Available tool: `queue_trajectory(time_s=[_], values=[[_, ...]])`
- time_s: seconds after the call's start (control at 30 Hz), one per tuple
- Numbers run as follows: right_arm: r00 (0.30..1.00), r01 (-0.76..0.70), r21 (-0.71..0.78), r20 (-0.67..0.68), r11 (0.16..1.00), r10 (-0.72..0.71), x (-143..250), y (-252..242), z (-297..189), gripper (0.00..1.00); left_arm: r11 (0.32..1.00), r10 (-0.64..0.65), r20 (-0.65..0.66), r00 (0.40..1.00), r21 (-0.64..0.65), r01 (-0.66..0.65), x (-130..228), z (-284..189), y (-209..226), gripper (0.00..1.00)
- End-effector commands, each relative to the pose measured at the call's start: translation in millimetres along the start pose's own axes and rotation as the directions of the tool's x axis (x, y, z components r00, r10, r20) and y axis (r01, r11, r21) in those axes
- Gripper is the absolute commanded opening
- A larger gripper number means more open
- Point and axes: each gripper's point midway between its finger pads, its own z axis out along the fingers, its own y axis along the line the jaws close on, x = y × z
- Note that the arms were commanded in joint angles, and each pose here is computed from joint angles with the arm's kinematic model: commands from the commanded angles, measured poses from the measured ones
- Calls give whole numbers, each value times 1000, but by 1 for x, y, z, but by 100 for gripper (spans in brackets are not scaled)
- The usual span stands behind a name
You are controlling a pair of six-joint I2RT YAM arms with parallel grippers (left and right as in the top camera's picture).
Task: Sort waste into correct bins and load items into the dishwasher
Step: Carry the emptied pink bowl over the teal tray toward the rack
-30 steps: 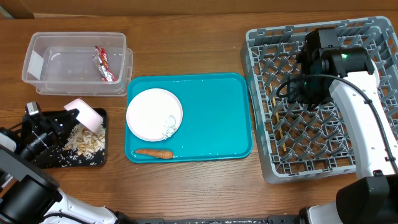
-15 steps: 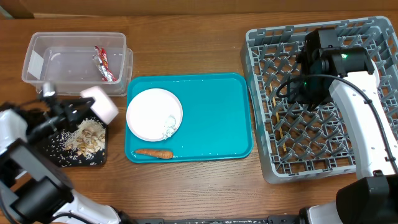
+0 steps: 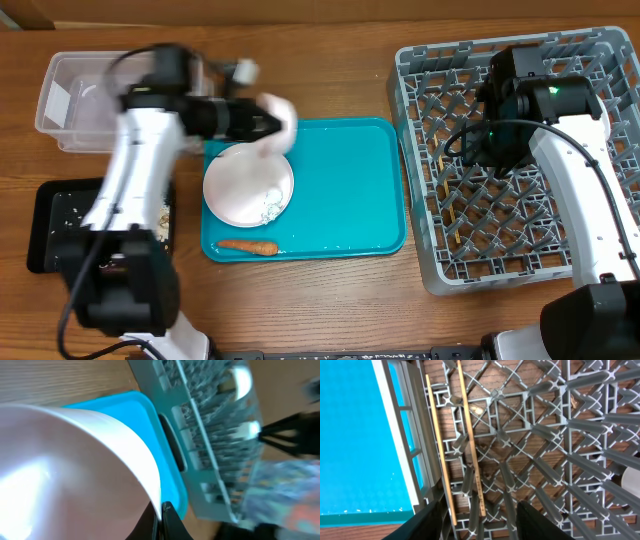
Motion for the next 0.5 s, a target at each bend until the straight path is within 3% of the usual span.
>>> queue_trajectory(time_s=[0.0,0.23,0.47], values=[[999,-2,-10,39,1000,3,-5,2,-11,50,961,-48,-28,998,-273,38,3,43,5,4],[999,-2,-10,33,1000,3,-4,2,-11,50,878,28,-169,985,-467,-105,45,134,1,4],[999,-2,-10,33,1000,3,-4,2,-11,50,866,40,-278,960,-470,-172,81,175,-1,4]])
